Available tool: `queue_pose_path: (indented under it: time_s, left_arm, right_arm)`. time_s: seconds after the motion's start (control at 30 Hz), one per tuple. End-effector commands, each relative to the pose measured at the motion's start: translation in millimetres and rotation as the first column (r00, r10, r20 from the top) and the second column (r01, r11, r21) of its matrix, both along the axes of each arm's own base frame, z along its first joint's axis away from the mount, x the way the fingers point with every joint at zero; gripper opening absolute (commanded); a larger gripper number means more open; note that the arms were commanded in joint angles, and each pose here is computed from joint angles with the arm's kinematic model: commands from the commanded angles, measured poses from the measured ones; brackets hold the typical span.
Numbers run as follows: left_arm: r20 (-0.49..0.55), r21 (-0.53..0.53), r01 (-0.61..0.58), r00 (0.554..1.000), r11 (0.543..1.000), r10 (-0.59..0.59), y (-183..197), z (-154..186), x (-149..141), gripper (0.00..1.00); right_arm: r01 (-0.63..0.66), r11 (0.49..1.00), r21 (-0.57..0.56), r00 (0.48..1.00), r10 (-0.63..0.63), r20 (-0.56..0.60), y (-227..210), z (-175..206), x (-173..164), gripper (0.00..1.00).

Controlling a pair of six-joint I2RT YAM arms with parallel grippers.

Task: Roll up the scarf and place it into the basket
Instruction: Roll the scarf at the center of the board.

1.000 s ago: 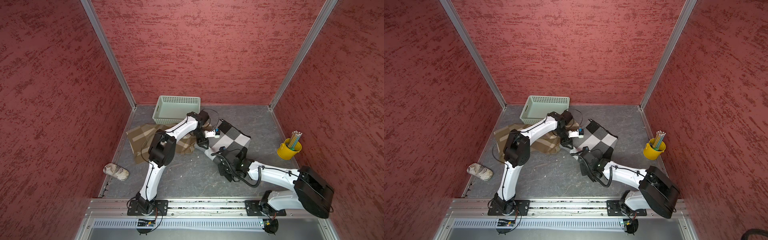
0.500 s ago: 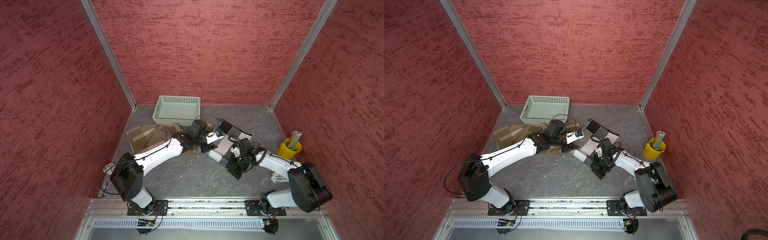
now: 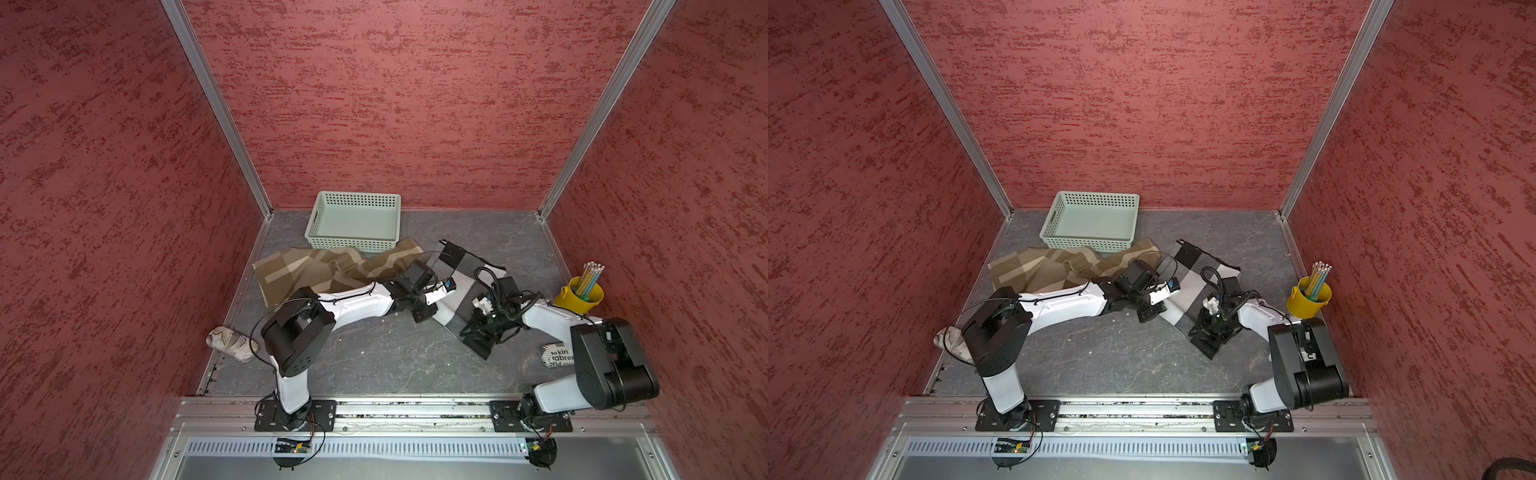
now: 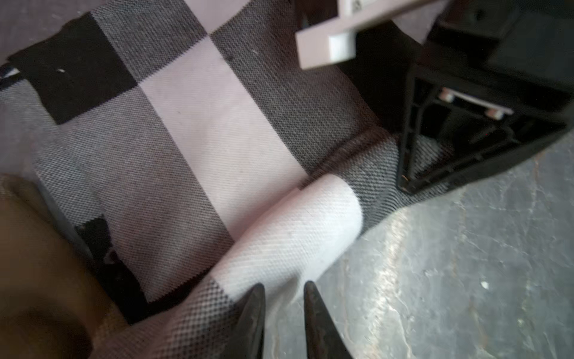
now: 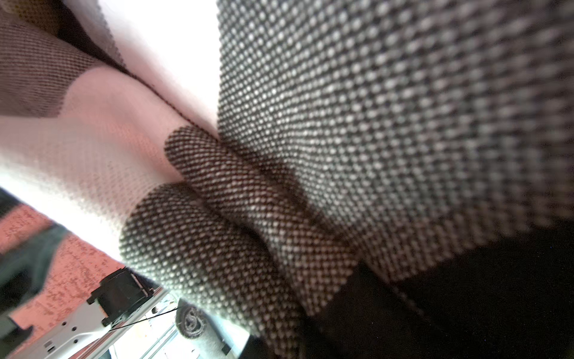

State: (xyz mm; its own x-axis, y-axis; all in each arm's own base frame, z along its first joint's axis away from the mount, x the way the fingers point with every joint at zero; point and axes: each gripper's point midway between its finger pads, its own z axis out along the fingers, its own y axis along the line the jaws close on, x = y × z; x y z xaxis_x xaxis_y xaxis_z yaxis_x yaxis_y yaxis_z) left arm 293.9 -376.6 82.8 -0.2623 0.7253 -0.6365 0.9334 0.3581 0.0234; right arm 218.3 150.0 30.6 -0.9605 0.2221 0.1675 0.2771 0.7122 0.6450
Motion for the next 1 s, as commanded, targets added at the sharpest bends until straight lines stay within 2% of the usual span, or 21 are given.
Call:
queue_pose_path:
  time_s: [0.0, 0.23, 0.4, 0.67, 0.83, 0.97]
  left_arm:
    - [-0.081, 0.000, -0.063, 0.995, 0.998, 0.063, 2, -10, 15, 0.21]
    - [-0.122, -0.038, -0.070, 0.990, 0.997, 0.065, -7, -2, 11, 0.21]
    - [-0.113, -0.096, -0.092, 0.990, 0.991, 0.081, -11, 16, 10, 0.21]
    - [-0.082, -0.124, -0.175, 0.983, 0.977, 0.166, -18, 24, 31, 0.21]
    - [-0.134, -0.062, -0.227, 0.967, 0.972, 0.217, -17, -1, 44, 0.17]
    - [-0.177, -0.006, -0.263, 0.950, 0.965, 0.258, -10, -30, 56, 0.14]
  right_arm:
    - [-0.001, 1.000, -0.008, 0.999, 0.002, 0.034, 0, 3, 17, 0.10]
    - [-0.058, 0.995, -0.080, 0.993, 0.066, 0.101, -4, 16, 40, 0.11]
    - [-0.103, 0.988, -0.117, 0.984, 0.118, 0.131, -5, 25, 53, 0.10]
    - [-0.121, 0.978, -0.171, 0.979, 0.146, 0.140, -9, 19, 76, 0.16]
    - [-0.136, 0.974, -0.182, 0.981, 0.159, 0.114, -10, 3, 75, 0.24]
    - [-0.120, 0.950, -0.288, 0.980, 0.161, 0.121, -27, 3, 76, 0.37]
